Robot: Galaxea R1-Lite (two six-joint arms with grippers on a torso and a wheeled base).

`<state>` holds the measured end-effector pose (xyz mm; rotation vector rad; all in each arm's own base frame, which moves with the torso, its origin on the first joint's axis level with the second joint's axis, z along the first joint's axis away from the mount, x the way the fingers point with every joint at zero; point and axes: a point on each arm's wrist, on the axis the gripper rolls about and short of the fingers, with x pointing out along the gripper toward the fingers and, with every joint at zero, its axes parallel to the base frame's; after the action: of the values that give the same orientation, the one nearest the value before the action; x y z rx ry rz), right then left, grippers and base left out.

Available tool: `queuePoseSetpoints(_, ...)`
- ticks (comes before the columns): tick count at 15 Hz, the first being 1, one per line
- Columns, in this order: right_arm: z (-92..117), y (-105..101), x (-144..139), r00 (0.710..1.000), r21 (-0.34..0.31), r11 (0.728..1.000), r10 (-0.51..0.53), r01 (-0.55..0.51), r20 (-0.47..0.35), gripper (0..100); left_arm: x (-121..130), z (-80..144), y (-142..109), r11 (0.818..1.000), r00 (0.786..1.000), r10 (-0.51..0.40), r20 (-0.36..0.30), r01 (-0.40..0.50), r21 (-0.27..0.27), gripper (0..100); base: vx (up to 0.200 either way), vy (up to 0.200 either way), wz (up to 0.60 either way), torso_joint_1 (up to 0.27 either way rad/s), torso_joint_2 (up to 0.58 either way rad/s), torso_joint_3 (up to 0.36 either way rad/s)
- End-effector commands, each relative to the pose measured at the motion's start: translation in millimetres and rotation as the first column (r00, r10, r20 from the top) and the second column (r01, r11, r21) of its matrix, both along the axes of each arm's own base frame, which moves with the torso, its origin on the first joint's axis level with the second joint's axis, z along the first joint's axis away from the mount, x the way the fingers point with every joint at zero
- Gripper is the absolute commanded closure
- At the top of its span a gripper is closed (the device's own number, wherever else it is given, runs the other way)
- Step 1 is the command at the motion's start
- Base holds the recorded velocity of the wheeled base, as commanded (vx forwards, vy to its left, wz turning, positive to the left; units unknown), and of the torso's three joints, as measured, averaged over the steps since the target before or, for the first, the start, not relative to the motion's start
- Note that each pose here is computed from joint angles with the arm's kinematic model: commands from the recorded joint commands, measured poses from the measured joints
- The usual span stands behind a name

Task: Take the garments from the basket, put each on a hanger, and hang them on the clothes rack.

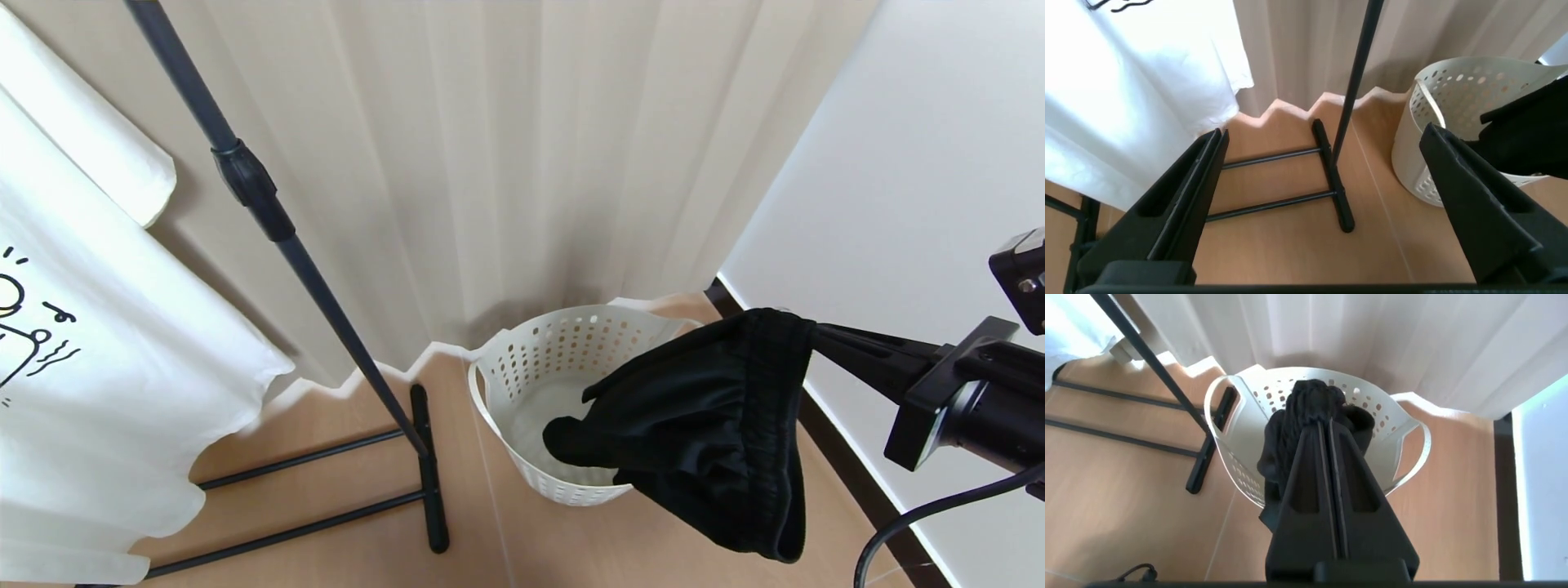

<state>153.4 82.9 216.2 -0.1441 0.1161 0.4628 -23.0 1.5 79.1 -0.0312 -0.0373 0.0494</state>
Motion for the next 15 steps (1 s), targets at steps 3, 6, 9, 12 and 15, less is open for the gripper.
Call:
queuePoseSetpoints(3, -0.6, 0.4, 0.4, 1.000, 0.000, 1.000, 0.002, -0.002, -0.003, 100, 0.1, 0.2, 0.0, 1.000, 1.000, 0.001, 0.000, -0.001, -0.001, 0, 0.000, 0.000, 0.00, 0.002, 0.00, 0.199)
queuePoseSetpoints(6, -5.8, 0.3, 0.5, 1.000, -0.011, 1.000, 0.009, -0.009, -0.020, 100, 0.1, 0.0, 0.0, 1.000, 1.000, 0.001, -0.001, -0.001, -0.001, 0, 0.000, 0.000, 0.00, 0.002, 0.00, 0.198)
queuePoseSetpoints(9, -6.0, 0.6, 1.1, 1.000, -0.014, 1.000, 0.009, -0.009, -0.022, 100, 0.1, 0.0, 0.0, 1.000, 1.000, 0.001, -0.001, -0.001, -0.001, 0, 0.000, 0.000, 0.00, 0.004, -0.03, 0.167)
queuePoseSetpoints(12, -5.9, 0.0, 0.6, 1.000, -0.013, 1.000, 0.007, -0.007, -0.020, 100, 0.1, 0.2, 0.0, 1.000, 1.000, 0.001, 0.000, -0.001, -0.001, 0, 0.000, 0.000, 0.00, 0.025, -0.32, -0.092)
queuePoseSetpoints(15, -5.7, -0.1, 0.3, 1.000, -0.013, 1.000, 0.007, -0.007, -0.019, 100, 0.1, 0.2, 0.0, 1.000, 1.000, 0.001, 0.000, -0.001, -0.001, 0, 0.000, 0.000, 0.00, 0.074, -0.43, -0.160)
